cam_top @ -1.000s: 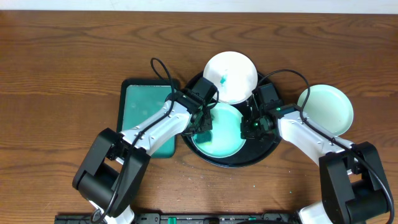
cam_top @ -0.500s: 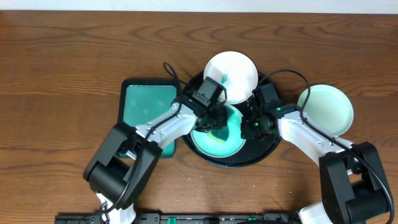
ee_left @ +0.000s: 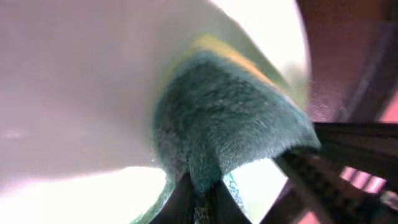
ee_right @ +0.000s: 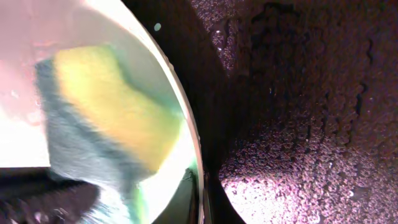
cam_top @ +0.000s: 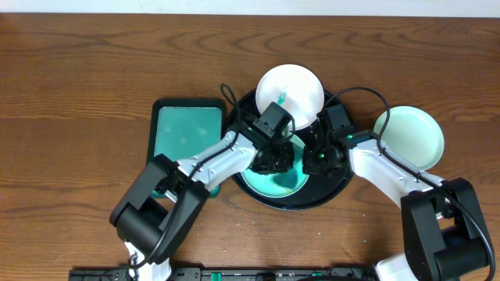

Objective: Clean dirty plates on tray and stack at the side
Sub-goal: 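Scrub the front plate with the sponge in the left gripper, then return the sponge to the soapy tray with the left gripper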

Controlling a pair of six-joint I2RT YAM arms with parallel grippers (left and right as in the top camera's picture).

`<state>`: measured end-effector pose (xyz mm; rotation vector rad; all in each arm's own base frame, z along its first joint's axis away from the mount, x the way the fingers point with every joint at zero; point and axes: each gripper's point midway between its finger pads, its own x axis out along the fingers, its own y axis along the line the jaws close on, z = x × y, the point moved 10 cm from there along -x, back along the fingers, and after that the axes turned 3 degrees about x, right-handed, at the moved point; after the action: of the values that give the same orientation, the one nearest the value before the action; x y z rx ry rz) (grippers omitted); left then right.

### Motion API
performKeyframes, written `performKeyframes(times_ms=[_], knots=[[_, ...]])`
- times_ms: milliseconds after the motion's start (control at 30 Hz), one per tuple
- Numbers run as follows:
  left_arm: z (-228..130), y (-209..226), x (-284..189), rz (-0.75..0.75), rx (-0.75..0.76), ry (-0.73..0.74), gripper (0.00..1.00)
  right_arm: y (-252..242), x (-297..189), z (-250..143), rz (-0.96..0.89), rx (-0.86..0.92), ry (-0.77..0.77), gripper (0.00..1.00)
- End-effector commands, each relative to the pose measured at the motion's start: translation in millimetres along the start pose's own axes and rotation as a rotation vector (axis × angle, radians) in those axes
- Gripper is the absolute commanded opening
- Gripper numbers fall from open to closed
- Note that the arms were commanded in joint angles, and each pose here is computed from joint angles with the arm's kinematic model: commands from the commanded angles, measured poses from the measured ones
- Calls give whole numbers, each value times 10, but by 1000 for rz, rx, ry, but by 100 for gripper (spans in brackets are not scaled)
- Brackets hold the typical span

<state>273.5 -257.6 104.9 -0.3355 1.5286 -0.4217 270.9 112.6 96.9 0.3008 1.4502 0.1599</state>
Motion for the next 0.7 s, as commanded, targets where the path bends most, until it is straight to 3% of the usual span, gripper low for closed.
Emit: performKeyframes(times_ms=[0, 333, 667], knots=[[76, 523, -25, 360, -104, -111, 7, -38, 112, -70, -64, -15, 26, 1], [269, 847, -451, 689, -149, -248, 7, -36, 112, -66, -63, -16, 23, 1], [237, 555, -820, 552, -117, -217, 7, -34, 112, -62, -62, -17, 21, 1]])
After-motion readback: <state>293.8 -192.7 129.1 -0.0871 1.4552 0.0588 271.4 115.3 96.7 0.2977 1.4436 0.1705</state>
